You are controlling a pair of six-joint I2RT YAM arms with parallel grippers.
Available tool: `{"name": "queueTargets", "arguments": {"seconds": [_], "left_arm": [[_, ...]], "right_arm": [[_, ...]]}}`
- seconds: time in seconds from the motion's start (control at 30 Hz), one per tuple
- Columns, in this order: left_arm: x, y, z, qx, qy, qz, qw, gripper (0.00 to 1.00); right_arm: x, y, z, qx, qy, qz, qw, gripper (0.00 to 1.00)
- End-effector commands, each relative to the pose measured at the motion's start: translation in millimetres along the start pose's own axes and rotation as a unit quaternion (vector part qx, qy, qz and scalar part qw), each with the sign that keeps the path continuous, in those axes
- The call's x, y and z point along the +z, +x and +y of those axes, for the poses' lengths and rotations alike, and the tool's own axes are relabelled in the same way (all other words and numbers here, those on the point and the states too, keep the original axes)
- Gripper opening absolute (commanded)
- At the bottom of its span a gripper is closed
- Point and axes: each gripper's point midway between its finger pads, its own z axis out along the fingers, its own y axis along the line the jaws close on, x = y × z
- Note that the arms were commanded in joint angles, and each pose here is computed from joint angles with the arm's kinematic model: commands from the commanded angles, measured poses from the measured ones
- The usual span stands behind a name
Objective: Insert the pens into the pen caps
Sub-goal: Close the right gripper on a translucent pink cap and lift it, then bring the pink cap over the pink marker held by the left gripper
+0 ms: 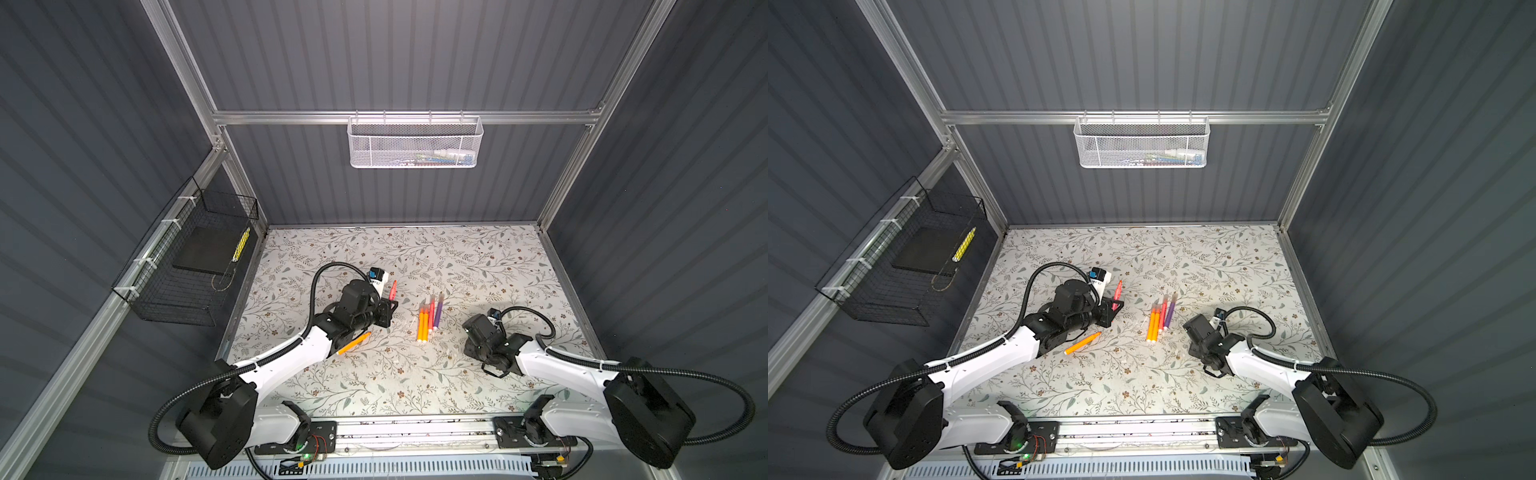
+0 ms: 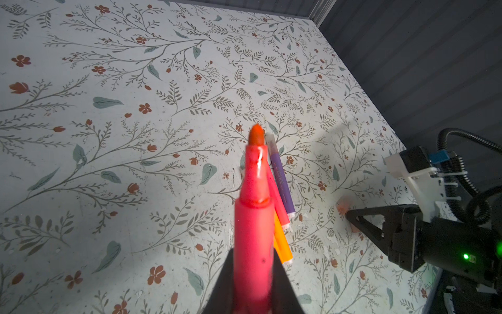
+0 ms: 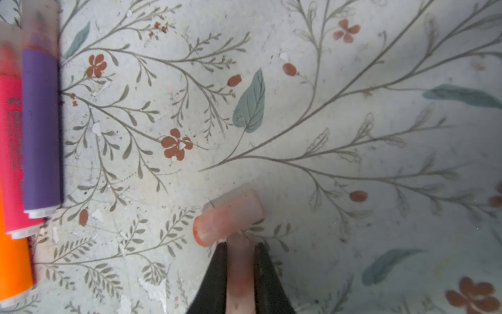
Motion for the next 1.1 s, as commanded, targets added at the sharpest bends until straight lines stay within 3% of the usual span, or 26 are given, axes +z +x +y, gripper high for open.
{"name": "queueTargets", "arguments": {"seconds": [0.0, 0.2, 0.37, 0.47, 0.63, 0.77, 0.87, 1.07], "left_arm": [[1.0, -4.8, -5.5, 0.011, 0.01, -0.004, 1.0, 0.0], [0.4, -5.6, -12.7, 0.013, 0.032, -0.008, 0.999, 0.0], [-0.9, -2.9, -44.3, 0.032, 0.109, -0.005, 0.994, 0.0], [-0.5, 6.2, -71.9, 0.072, 0.141, 0.003, 0.987, 0.0], [-5.7, 26.5, -122.8, 0.142, 0.205, 0.014, 0.968, 0.0], [-15.7, 36.4, -148.7, 0.157, 0.272, 0.019, 0.949, 0.0], [-22.8, 37.1, -157.5, 0.159, 0.297, 0.018, 0.941, 0.0], [-24.9, 37.1, -159.3, 0.156, 0.304, 0.019, 0.94, 0.0]], "right_arm": [[-8.8, 0.2, -6.5, 0.007, 0.002, 0.0, 1.0, 0.11], [-48.2, -18.2, -0.8, 0.032, -0.055, -0.037, 0.997, 0.09], [-93.1, -44.8, 12.6, 0.063, -0.145, -0.099, 0.982, 0.04], [-121.0, -61.7, 25.7, 0.08, -0.215, -0.14, 0.963, 0.02], [-167.0, -86.9, 54.4, 0.1, -0.342, -0.201, 0.913, 0.03], [-195.7, -99.9, 73.3, 0.102, -0.413, -0.229, 0.876, 0.01], [-206.0, -106.5, 85.8, 0.099, -0.441, -0.236, 0.86, 0.0], [-210.1, -112.2, 108.8, 0.101, -0.474, -0.229, 0.844, 0.0]]}}
